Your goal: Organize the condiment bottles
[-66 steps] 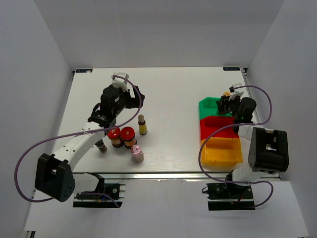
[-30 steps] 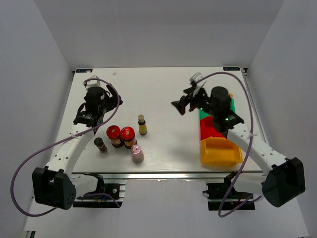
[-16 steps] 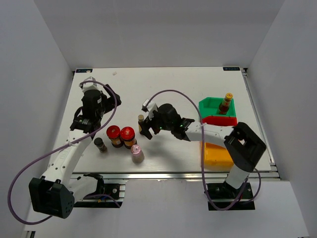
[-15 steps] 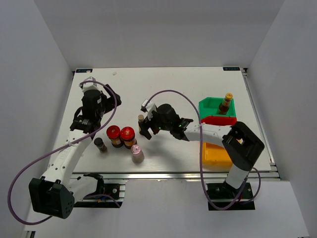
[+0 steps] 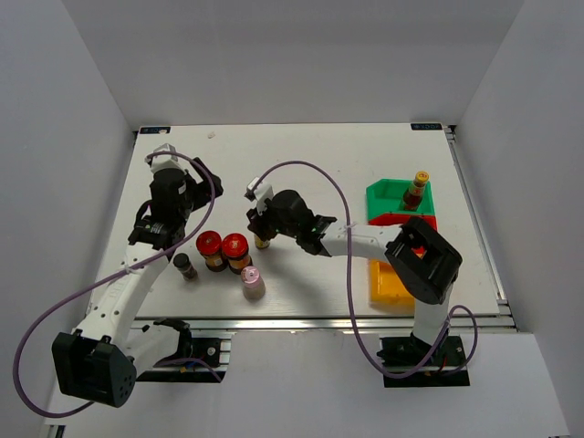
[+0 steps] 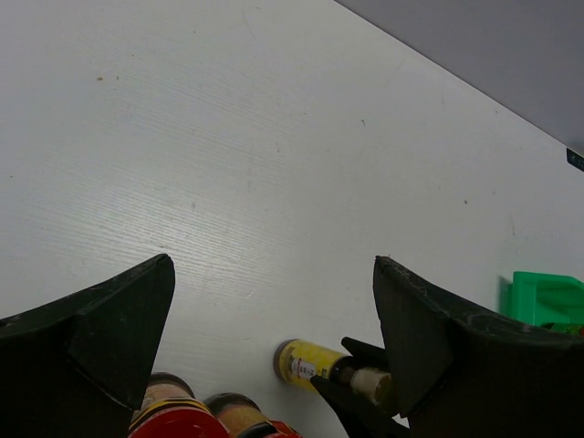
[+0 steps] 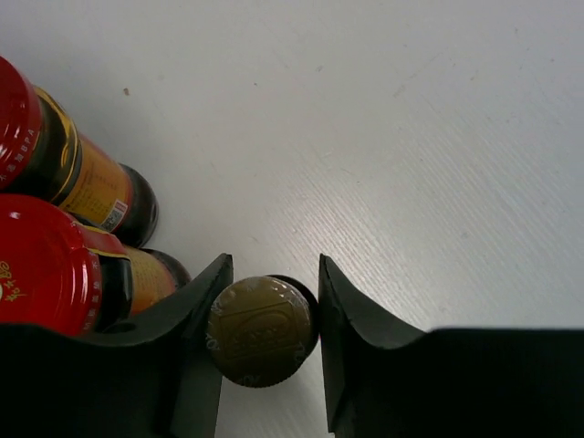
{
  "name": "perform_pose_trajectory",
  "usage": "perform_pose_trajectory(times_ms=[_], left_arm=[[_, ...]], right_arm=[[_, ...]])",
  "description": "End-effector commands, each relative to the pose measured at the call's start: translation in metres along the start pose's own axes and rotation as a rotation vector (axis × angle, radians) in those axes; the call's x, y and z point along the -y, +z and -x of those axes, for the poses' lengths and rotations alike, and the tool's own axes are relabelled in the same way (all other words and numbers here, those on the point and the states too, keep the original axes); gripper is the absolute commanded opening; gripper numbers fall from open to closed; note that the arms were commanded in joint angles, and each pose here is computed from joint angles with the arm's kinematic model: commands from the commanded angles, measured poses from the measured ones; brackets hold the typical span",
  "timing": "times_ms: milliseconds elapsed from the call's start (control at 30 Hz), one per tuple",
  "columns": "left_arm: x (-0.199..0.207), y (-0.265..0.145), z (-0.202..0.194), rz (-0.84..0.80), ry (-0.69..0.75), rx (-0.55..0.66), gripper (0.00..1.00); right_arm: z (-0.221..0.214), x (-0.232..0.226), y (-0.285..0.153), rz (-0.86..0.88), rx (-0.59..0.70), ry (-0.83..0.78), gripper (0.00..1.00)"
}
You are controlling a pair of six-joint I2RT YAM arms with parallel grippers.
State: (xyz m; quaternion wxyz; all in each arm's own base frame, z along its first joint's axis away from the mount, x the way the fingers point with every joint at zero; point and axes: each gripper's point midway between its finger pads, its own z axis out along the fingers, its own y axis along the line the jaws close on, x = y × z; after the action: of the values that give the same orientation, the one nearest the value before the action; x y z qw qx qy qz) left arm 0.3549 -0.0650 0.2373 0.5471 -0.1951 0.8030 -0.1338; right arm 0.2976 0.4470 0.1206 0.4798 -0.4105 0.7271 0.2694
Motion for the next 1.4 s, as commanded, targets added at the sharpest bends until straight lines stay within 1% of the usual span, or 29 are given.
perform_pose_trajectory(times_ms=[0, 33, 133, 167, 267, 367, 400, 467, 500, 567, 600, 667, 700, 767, 800, 867, 900, 1000, 1167, 1300, 1367], left_arm=[[-0.002, -0.004, 0.007, 0.005, 0.005, 0.032, 0.98], [-0.003, -0.004, 0.007, 0.007, 0.005, 0.032, 0.98], [-0.003, -0.003, 0.006, 0.007, 0.005, 0.032, 0.98], [-0.003, -0.004, 0.007, 0.006, 0.004, 0.034, 0.98], [-0.003, -0.003, 0.006, 0.006, 0.005, 0.033, 0.98], [-0.003, -0.002, 0.004, 0.005, 0.009, 0.029, 0.98], [-0.003, -0.003, 0.005, 0.005, 0.010, 0.030, 0.98], [-0.004, -0.003, 0.004, 0.004, 0.011, 0.034, 0.98], [-0.003, -0.004, 0.007, -0.003, 0.010, 0.048, 0.98], [-0.004, -0.004, 0.005, -0.007, 0.013, 0.053, 0.98], [-0.004, -0.004, 0.006, -0.007, 0.013, 0.055, 0.98], [-0.005, -0.004, 0.006, 0.002, 0.017, 0.055, 0.98], [-0.007, -0.002, 0.005, 0.010, 0.019, 0.051, 0.98], [-0.008, -0.001, 0.005, 0.019, 0.015, 0.056, 0.98], [-0.008, 0.000, 0.005, 0.016, 0.016, 0.058, 0.98], [-0.008, 0.001, 0.004, 0.016, 0.017, 0.053, 0.98], [-0.008, 0.002, 0.003, 0.017, 0.018, 0.051, 0.98], [-0.009, 0.004, 0.002, 0.022, 0.017, 0.049, 0.98], [-0.010, 0.007, 0.001, 0.029, 0.015, 0.049, 0.98], [-0.011, 0.008, 0.000, 0.034, 0.017, 0.046, 0.98], [-0.012, 0.008, 0.002, 0.038, 0.016, 0.052, 0.98]], right_arm=[[0.033, 0.001, -0.005, -0.037, 0.113, 0.007, 0.36], [0.035, 0.003, -0.007, -0.044, 0.125, 0.010, 0.31], [0.042, 0.005, -0.013, -0.065, 0.138, 0.011, 0.26], [0.044, 0.006, -0.015, -0.069, 0.140, 0.011, 0.22], [0.059, 0.015, -0.030, -0.120, 0.159, 0.015, 0.18], [0.064, 0.036, -0.047, -0.237, 0.149, 0.006, 0.15], [0.074, 0.051, -0.062, -0.313, 0.169, -0.016, 0.14], [0.075, 0.066, -0.079, -0.387, 0.167, -0.032, 0.13], [0.083, 0.081, -0.097, -0.435, 0.181, -0.029, 0.13], [0.090, 0.097, -0.122, -0.478, 0.201, -0.012, 0.12], [0.086, 0.116, -0.132, -0.511, 0.187, 0.003, 0.12], [0.086, 0.136, -0.154, -0.558, 0.204, 0.029, 0.12], [0.080, 0.158, -0.166, -0.602, 0.190, 0.047, 0.12], [0.079, 0.179, -0.187, -0.653, 0.202, 0.088, 0.12], [0.071, 0.198, -0.198, -0.684, 0.190, 0.109, 0.12], [0.066, 0.215, -0.216, -0.735, 0.189, 0.124, 0.12], [0.055, 0.232, -0.226, -0.776, 0.173, 0.132, 0.12], [0.039, 0.263, -0.245, -0.843, 0.153, 0.147, 0.11], [0.008, 0.306, -0.259, -0.923, 0.124, 0.192, 0.11], [-0.021, 0.314, -0.248, -0.917, 0.059, 0.235, 0.10], [-0.027, 0.318, -0.248, -0.927, 0.058, 0.241, 0.10]])
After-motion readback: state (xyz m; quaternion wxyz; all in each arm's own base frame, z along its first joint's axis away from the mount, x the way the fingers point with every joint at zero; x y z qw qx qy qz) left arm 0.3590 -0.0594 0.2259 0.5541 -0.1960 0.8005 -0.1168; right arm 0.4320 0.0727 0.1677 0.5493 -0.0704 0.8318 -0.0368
